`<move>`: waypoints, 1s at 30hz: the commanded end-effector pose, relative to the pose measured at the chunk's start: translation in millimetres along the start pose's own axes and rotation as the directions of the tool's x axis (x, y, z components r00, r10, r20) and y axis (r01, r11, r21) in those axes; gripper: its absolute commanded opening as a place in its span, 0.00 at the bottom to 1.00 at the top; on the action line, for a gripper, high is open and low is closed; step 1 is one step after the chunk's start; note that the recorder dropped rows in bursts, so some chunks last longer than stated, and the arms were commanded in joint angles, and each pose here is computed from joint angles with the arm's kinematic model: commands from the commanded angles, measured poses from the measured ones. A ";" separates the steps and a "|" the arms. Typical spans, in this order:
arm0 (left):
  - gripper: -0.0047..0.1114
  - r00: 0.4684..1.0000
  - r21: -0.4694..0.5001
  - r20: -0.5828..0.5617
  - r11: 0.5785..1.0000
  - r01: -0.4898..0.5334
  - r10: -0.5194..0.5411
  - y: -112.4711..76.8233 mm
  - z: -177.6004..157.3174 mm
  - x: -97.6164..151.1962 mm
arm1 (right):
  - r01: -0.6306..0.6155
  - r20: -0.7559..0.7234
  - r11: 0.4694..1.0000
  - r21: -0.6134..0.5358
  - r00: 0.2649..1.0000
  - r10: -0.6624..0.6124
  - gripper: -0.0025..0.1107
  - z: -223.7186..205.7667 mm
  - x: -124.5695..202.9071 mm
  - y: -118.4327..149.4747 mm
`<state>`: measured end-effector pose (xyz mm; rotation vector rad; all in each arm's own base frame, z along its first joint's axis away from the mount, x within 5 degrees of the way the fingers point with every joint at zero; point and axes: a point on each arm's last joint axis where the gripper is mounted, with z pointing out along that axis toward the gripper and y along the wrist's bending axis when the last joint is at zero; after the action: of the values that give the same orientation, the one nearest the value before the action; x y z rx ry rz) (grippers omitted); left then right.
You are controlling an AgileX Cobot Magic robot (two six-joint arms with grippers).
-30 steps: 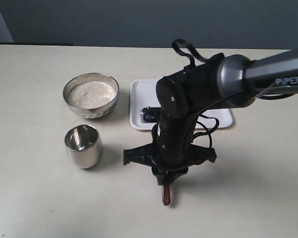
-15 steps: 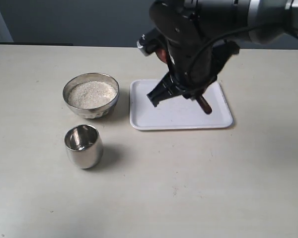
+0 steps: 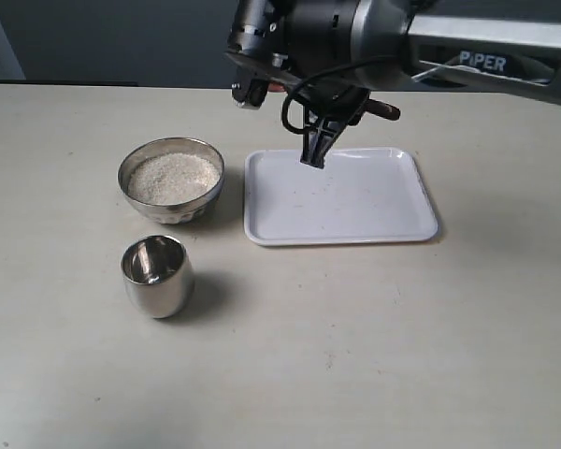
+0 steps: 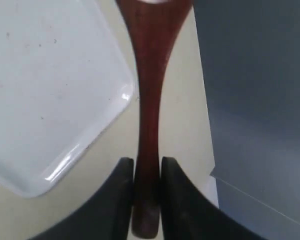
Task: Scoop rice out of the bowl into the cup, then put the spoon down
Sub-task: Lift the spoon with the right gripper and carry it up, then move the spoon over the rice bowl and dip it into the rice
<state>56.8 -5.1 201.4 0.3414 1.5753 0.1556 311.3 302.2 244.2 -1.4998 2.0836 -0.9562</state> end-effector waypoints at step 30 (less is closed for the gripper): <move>0.04 1.000 0.002 0.014 1.000 0.010 -0.010 0.1 -0.6 -1.5 | 0.320 0.192 0.859 0.398 0.887 -0.420 0.02 48.4 -70.1 42.8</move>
<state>56.8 -5.1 201.4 0.3414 1.5753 0.1556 340.0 358.6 175.9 -1.7497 1.3792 -1.1193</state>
